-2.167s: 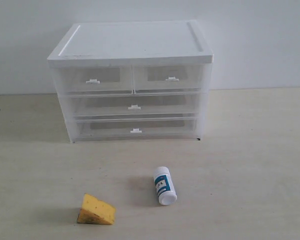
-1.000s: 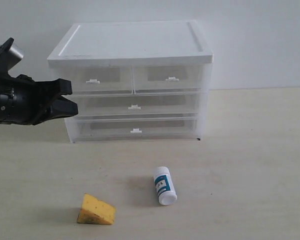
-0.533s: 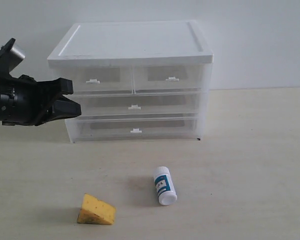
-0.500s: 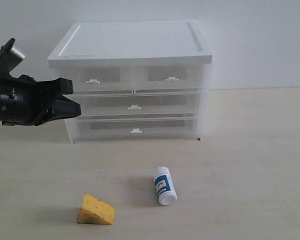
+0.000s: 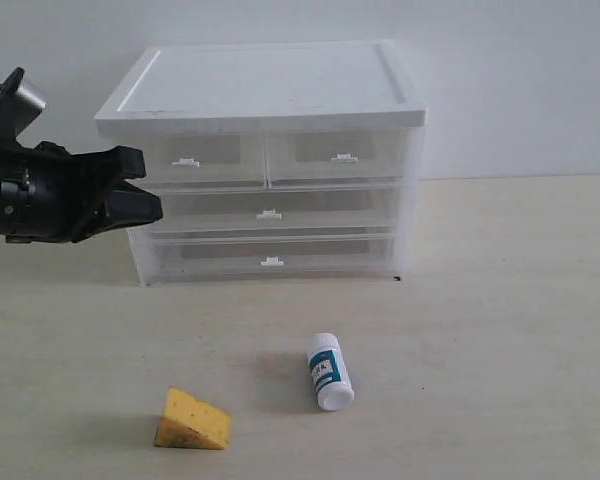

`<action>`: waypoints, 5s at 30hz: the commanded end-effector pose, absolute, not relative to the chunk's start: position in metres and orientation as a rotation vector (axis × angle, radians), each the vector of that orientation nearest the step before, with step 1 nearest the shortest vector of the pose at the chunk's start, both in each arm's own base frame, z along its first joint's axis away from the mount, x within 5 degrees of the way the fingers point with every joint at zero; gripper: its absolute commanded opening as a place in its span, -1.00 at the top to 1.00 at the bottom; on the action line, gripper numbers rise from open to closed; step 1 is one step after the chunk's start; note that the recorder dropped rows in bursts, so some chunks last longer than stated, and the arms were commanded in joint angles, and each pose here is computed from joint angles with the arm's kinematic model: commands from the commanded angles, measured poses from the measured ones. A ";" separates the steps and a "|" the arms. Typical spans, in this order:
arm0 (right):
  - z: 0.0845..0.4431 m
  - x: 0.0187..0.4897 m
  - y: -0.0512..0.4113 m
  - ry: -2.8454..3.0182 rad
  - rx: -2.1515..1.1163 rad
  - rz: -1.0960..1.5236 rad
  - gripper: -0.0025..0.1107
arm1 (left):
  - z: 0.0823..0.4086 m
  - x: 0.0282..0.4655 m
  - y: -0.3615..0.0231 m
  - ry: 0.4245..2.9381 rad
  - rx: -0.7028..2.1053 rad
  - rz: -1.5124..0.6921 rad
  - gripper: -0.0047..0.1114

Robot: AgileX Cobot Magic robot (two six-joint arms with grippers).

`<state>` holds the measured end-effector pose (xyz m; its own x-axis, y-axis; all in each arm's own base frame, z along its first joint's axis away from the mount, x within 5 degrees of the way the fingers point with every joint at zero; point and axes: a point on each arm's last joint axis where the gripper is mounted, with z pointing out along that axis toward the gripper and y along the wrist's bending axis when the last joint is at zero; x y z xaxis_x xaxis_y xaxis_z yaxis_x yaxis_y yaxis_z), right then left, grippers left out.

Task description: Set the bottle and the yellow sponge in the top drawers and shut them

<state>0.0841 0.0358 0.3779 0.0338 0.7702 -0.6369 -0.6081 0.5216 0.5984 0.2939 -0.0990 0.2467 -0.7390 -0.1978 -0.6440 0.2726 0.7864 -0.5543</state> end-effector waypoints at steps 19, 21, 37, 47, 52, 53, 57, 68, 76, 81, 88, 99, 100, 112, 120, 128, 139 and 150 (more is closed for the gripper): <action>0.158 0.337 0.126 1.762 0.553 1.740 0.96 | 0.249 0.311 -0.101 2.097 0.159 -0.761 0.85; 0.156 0.348 0.129 1.750 0.558 1.755 0.95 | 0.244 0.321 -0.103 2.108 0.158 -0.760 0.85; 0.172 0.363 0.137 1.752 0.408 1.772 0.04 | 0.231 0.369 -0.110 2.119 0.119 -0.764 0.85; 0.178 0.379 0.139 1.776 0.420 1.717 0.06 | 0.235 0.376 -0.111 2.101 0.126 -0.757 0.85; 0.171 0.386 0.142 1.783 0.431 1.729 0.06 | 0.234 0.377 -0.108 2.108 0.100 -0.711 0.85; 0.170 0.388 0.144 1.783 0.430 1.731 0.06 | 0.234 0.378 -0.107 2.110 0.096 -0.702 0.85; 0.158 0.396 0.151 1.786 0.424 1.735 0.06 | 0.233 0.378 -0.106 2.113 0.088 -0.683 0.85; 0.163 0.405 0.154 1.727 0.338 1.755 0.06 | 0.222 0.386 -0.107 2.131 0.118 -0.648 0.85; 0.163 0.405 0.154 1.715 0.307 1.724 0.87 | 0.209 0.391 -0.107 2.160 0.112 -0.648 0.85; 0.163 0.404 0.155 1.727 0.289 1.724 0.92 | 0.208 0.391 -0.108 2.162 0.112 -0.648 0.85; 0.160 0.396 0.157 1.764 0.231 1.748 0.91 | 0.209 0.391 -0.108 2.160 0.114 -0.646 0.85; 0.170 0.352 0.147 1.782 0.204 1.700 0.91 | 0.216 0.396 -0.109 2.134 0.119 -0.647 0.85; 0.172 0.349 0.146 1.784 0.201 1.700 0.91 | 0.216 0.396 -0.109 2.134 0.119 -0.647 0.85; 0.176 0.319 0.138 1.801 0.202 1.660 0.91 | 0.217 0.396 -0.110 2.130 0.131 -0.668 0.85; 0.172 0.324 0.135 1.822 0.288 1.616 0.50 | 0.217 0.395 -0.110 2.129 0.133 -0.672 0.85; 0.170 0.338 0.132 1.886 0.394 1.513 0.15 | 0.217 0.395 -0.110 2.129 0.133 -0.672 0.85; 0.187 0.353 0.137 1.839 0.398 1.574 0.07 | 0.217 0.395 -0.110 2.129 0.133 -0.672 0.85; 0.167 0.364 0.141 1.797 0.413 1.654 0.08 | 0.217 0.395 -0.110 2.129 0.133 -0.672 0.85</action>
<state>0.3597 0.1415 0.1724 -0.7391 0.6280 -0.2438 -0.1901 0.1528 0.9698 0.3883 -0.1082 0.2235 -0.6045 -0.1201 -0.7875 0.3582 0.8420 -0.4034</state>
